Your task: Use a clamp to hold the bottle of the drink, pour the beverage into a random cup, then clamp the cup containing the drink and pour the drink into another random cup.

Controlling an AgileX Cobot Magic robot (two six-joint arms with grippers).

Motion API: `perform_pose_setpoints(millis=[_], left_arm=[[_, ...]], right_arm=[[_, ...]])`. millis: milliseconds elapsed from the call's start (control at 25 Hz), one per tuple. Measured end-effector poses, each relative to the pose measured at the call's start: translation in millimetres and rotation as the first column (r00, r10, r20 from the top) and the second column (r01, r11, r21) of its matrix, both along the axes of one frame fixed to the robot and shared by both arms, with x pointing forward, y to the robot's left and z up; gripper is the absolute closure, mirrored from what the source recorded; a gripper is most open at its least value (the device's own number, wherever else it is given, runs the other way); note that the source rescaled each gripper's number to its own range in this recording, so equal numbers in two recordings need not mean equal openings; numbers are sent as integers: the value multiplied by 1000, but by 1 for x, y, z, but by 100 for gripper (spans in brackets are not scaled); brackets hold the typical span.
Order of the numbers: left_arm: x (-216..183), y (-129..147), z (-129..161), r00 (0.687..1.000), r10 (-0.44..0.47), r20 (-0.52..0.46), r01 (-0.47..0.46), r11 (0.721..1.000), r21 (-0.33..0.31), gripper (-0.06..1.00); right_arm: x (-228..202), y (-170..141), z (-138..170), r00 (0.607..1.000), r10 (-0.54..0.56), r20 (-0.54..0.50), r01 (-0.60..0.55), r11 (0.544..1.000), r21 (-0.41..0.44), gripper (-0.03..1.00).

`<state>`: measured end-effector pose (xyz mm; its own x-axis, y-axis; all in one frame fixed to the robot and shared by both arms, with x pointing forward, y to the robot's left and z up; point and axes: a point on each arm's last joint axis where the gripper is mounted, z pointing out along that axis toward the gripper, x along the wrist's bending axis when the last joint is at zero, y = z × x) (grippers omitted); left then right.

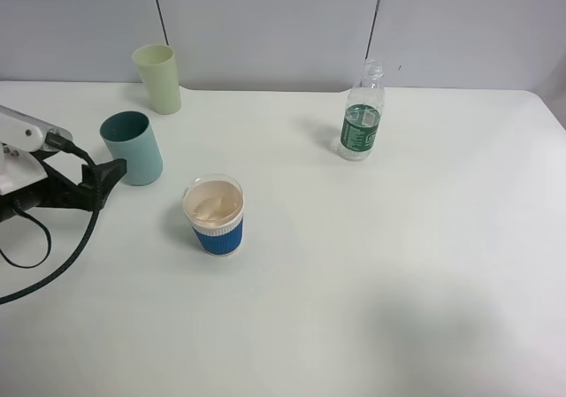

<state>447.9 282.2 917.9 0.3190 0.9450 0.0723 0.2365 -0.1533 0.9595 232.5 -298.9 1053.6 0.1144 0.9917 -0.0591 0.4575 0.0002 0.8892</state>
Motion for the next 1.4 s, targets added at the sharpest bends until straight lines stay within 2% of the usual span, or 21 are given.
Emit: perform_pose_setpoints(millis=[160,440,600,800,1040,1120,1200,1400], left_arm=[[-8,1,15,998,21,58,-21,1000,-1,-5],[-19,2,53,975,68,211,-43,992,-120,-5],[-29,7,74,945,139,295,-92,981,-169,-5],[-43,12,93,914,211,347,-138,965,-222,-5],[-70,18,124,838,295,459,-165,939,-302,-6],[-76,19,137,828,312,466,-178,934,-310,-6],[-82,20,151,830,327,452,-200,931,-305,-6],[-96,24,175,877,373,302,-302,918,-259,-6]], right_arm=[[0,0,0,1000,0,0,0,1000,0,15],[0,0,0,1000,0,0,0,1000,0,15],[0,0,0,1000,0,0,0,1000,0,15],[0,0,0,1000,0,0,0,1000,0,15],[0,0,0,1000,0,0,0,1000,0,15],[0,0,0,1000,0,0,0,1000,0,15],[0,0,0,1000,0,0,0,1000,0,15],[0,0,0,1000,0,0,0,1000,0,15]])
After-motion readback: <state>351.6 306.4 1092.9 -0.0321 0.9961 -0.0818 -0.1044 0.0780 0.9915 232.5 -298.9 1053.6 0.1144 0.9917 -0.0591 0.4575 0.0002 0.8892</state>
